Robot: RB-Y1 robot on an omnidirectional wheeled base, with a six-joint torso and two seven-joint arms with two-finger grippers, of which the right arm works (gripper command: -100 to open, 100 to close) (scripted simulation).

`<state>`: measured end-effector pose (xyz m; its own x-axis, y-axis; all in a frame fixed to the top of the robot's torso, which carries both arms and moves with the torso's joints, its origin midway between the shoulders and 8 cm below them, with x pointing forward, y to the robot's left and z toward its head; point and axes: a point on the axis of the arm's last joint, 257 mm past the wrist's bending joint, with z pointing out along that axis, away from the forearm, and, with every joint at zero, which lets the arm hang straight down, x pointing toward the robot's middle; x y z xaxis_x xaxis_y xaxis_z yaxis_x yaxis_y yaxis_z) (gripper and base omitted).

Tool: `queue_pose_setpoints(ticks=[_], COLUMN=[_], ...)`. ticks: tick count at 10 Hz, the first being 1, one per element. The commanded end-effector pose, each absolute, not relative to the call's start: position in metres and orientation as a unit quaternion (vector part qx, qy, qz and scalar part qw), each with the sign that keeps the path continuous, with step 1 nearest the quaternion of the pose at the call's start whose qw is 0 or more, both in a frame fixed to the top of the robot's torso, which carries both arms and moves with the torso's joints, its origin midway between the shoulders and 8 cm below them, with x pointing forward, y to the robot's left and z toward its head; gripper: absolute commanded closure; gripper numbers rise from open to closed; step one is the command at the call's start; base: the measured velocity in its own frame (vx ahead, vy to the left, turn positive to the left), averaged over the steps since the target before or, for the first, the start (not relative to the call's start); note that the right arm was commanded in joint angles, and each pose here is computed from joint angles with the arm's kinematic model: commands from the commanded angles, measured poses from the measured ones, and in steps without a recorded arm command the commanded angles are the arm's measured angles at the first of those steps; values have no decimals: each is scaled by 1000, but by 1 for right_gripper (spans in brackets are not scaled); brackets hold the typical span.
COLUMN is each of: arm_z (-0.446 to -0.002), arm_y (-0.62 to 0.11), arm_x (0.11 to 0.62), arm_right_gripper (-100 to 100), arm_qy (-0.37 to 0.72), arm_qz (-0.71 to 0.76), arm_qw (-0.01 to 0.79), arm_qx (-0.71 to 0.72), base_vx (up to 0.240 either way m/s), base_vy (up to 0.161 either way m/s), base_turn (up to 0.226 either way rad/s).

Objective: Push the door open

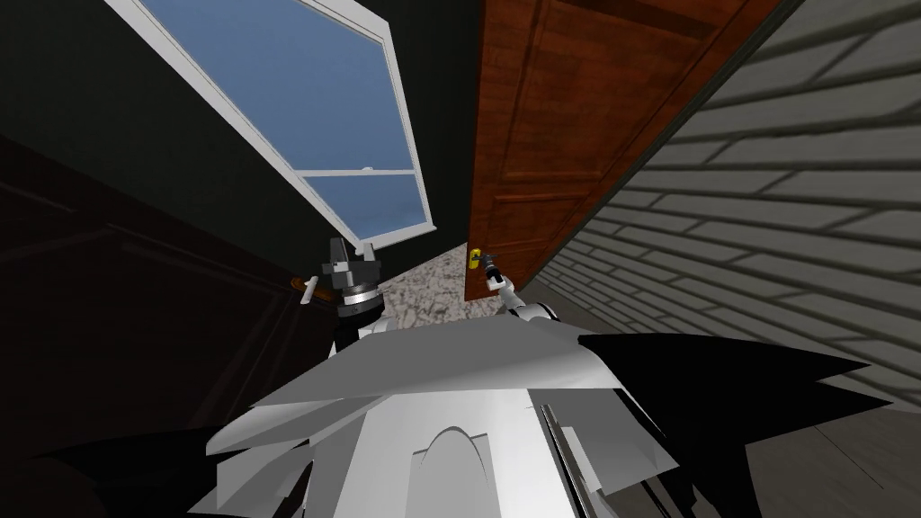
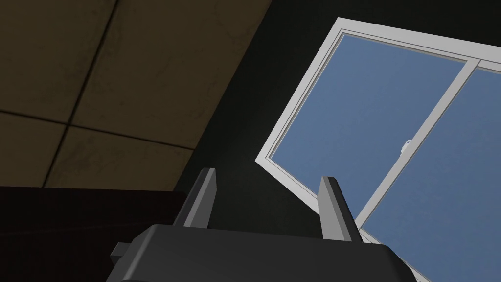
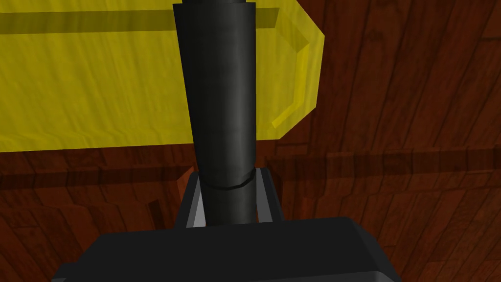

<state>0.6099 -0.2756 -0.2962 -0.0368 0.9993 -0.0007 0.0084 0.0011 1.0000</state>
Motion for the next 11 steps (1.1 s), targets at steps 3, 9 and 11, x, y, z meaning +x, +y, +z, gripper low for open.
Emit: queue_pose_setpoints(ticks=[3,9,11], arm_z=[-295,-295,-295], arm_y=[-289,-323,-337], arm_x=[610,606,604], arm_right_gripper=[100,100,100], arm_qy=[505,489,482], arm_qz=[501,486,479], arm_qw=[496,512,518], arm_qx=[498,513,520], base_vx=[101,179,210], base_vy=[50,72,92], base_turn=[-41,-42,-69])
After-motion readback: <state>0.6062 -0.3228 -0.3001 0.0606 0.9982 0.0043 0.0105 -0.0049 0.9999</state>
